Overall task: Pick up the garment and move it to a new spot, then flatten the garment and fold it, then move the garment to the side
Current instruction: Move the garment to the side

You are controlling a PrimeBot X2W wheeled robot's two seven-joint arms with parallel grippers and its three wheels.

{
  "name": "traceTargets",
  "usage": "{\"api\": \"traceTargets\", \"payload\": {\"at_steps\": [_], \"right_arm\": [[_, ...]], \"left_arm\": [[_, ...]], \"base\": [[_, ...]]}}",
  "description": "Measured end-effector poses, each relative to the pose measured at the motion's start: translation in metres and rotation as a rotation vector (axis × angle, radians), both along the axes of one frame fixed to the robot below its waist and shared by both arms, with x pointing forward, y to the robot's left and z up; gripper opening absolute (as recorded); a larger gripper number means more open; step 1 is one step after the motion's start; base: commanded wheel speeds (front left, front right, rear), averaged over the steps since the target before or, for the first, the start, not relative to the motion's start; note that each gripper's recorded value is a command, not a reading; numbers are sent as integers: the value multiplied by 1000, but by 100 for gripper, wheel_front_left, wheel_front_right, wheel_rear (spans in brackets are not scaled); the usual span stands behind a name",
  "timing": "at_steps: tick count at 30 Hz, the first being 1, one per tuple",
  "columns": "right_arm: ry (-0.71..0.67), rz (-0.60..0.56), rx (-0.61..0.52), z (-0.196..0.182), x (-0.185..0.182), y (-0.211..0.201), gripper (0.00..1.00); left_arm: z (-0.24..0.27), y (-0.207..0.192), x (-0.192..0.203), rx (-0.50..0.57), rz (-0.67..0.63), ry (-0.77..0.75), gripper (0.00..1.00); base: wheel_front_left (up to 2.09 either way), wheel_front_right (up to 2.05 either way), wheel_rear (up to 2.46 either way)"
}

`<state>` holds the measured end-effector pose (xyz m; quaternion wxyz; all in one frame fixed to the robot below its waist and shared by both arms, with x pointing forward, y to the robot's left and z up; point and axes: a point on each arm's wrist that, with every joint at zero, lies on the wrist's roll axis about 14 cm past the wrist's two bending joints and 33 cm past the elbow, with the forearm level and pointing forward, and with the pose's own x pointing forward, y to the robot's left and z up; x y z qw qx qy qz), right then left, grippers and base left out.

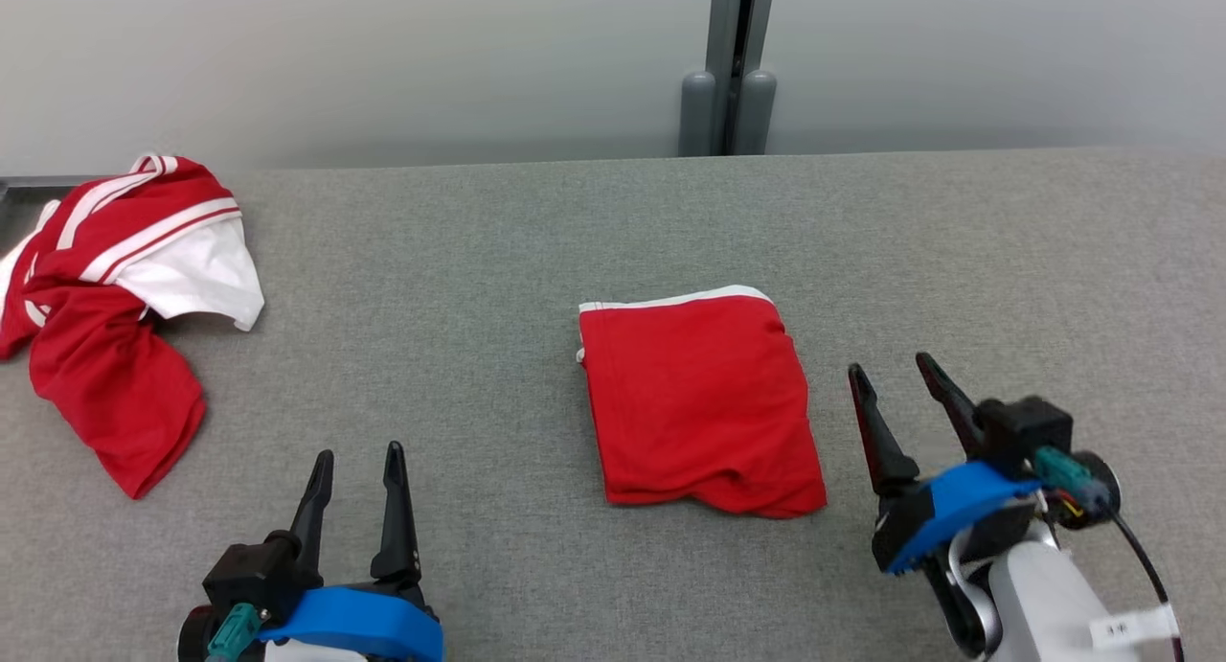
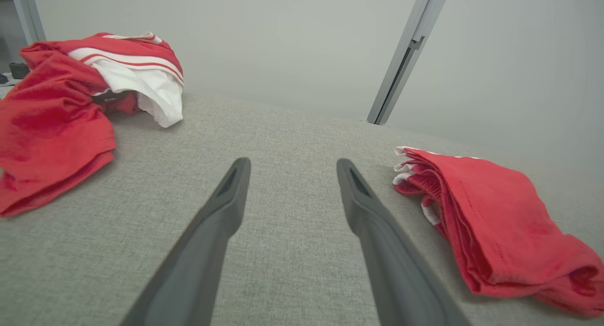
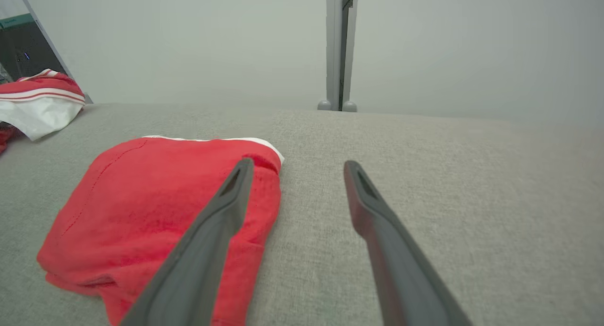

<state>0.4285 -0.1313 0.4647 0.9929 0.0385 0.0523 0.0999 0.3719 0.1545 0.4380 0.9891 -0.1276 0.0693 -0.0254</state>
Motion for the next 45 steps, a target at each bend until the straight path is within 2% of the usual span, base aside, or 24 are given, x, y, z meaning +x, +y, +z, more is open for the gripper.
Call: {"api": "traceTargets", "payload": {"at_steps": [6, 12, 20, 24, 25, 26, 27, 29, 34, 37, 40, 45], "right_arm": [[151, 70, -88, -2, 35, 13, 100], [372, 143, -105, -27, 51, 24, 100], [653, 246, -110, -81, 41, 45, 100], [698, 279, -108, -90, 43, 52, 100], [704, 284, -106, -92, 43, 54, 92], [703, 287, -104, -92, 43, 54, 51], [694, 288, -102, -92, 44, 55, 31], [675, 286, -98, -91, 45, 54, 0], [610, 247, -87, -86, 54, 40, 0], [591, 189, -78, -86, 58, 16, 0], [576, 115, -76, -87, 58, -17, 0], [556, -71, -81, -87, 46, -97, 0]], "left_arm": [[4, 9, 1, 14, 23, -12, 100], [-3, 21, -4, 19, 60, 10, 100], [-11, 41, -13, 31, 123, 42, 100], [-15, 48, -18, 37, 147, 58, 100], [-15, 49, -18, 37, 150, 59, 100], [-15, 49, -18, 38, 151, 60, 100], [-16, 49, -18, 39, 148, 60, 100], [-16, 46, -16, 39, 136, 60, 100], [-16, 20, -1, 39, 47, 48, 100], [-17, -3, 11, 25, -27, 41, 100], [-23, -32, 27, 12, -113, 41, 100], [-37, -86, 55, -10, -278, 38, 100]], "base": [[0, 0, 0], [0, 0, 0], [0, 0, 0], [0, 0, 0], [0, 0, 0], [0, 0, 0], [0, 0, 0], [0, 0, 0], [0, 0, 0], [0, 0, 0], [0, 0, 0], [0, 0, 0]]}}
